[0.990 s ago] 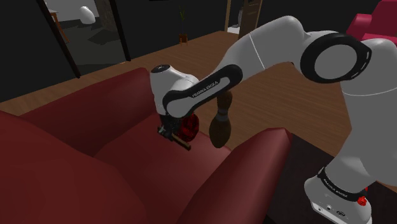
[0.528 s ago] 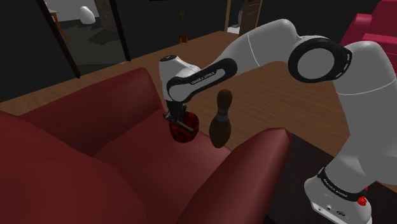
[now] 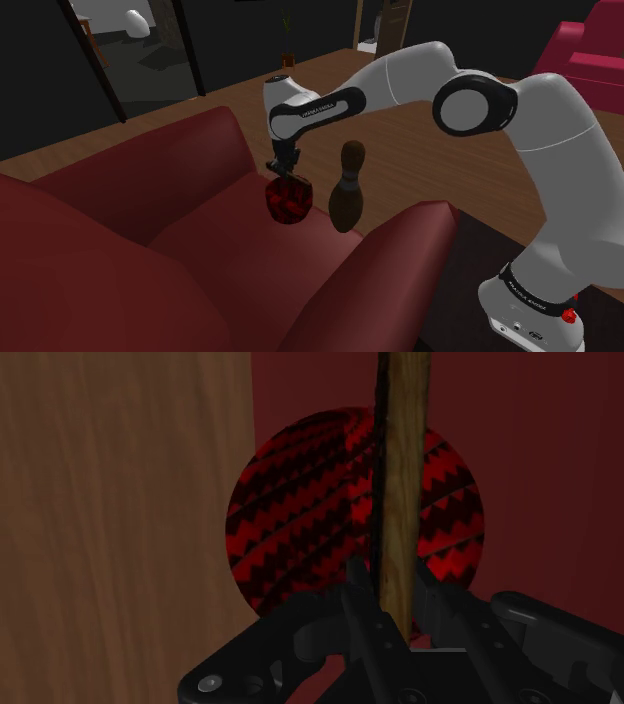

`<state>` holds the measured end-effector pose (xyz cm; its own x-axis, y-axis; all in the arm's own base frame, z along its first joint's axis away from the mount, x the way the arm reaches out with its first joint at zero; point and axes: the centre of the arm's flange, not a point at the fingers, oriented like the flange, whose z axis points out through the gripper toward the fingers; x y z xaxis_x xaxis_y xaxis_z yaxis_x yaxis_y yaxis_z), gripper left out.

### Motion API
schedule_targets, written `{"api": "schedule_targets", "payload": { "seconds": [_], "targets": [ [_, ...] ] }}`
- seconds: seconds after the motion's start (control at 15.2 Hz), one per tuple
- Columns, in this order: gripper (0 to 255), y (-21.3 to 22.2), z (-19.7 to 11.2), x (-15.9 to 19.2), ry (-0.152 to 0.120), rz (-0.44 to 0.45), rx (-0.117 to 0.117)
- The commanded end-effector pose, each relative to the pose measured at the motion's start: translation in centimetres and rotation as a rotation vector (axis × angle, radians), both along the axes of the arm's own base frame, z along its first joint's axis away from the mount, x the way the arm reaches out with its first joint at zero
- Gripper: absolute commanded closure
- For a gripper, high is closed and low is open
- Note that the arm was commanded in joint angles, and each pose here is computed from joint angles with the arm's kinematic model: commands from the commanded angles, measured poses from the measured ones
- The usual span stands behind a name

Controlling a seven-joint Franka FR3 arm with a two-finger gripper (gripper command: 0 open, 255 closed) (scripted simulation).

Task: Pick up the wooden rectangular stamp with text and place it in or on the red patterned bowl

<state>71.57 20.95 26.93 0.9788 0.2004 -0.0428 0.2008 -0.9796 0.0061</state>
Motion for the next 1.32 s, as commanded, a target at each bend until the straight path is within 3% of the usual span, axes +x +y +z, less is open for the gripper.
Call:
{"api": "schedule_targets", "payload": {
  "seconds": [0.0,0.73,1.25],
  "targets": [
    [255,-0.7,-0.9,0.4,0.0,0.001,0.0],
    [255,-0.7,-6.7,0.4,0.0,0.001,0.0],
    [255,-0.7,-6.7,0.4,0.0,0.001,0.0]
  ]
}}
